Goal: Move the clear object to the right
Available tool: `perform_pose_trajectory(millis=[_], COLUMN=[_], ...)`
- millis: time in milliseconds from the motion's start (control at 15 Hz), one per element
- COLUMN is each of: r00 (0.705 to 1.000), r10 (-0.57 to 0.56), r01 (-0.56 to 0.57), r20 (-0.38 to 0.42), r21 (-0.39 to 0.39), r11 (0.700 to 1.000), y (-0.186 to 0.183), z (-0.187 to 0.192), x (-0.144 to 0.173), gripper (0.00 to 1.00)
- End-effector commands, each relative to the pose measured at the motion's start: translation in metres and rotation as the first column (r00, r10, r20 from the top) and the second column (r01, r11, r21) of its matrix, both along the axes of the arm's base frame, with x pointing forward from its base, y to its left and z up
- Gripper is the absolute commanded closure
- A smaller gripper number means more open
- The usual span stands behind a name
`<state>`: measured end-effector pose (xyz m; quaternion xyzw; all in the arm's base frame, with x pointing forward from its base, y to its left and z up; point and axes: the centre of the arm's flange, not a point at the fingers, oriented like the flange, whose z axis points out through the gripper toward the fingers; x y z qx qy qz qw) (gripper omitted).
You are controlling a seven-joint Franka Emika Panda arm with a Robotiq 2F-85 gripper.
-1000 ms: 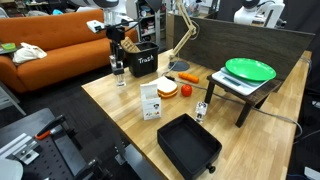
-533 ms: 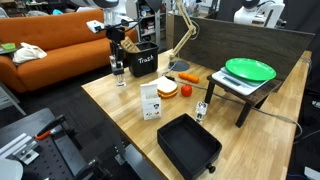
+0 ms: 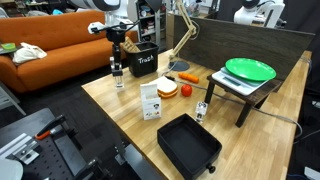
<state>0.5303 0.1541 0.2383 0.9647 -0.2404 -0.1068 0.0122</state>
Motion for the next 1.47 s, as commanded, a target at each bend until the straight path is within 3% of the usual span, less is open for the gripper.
perform_pose_trajectory(millis=[0, 400, 467, 800, 867, 1400], r00=[0.994, 0.979, 0.985, 0.983, 0.983, 0.985], r10=[-0.113, -0.202, -0.171, -0.181, -0.181, -0.175], r01=[0.113, 0.202, 0.171, 0.181, 0.181, 0.175], r20=[-0.001, -0.009, 0.008, 0.004, 0.004, -0.005], r21=[0.034, 0.063, 0.051, 0.049, 0.049, 0.039], r11=[0.993, 0.977, 0.984, 0.982, 0.982, 0.984], y=[0.004, 0.012, 0.009, 0.009, 0.009, 0.022], z=[0.009, 0.016, 0.015, 0.013, 0.013, 0.001], x=[0.008, 0.017, 0.013, 0.013, 0.013, 0.024], gripper=[0.74, 0.74, 0.49, 0.49, 0.74, 0.74])
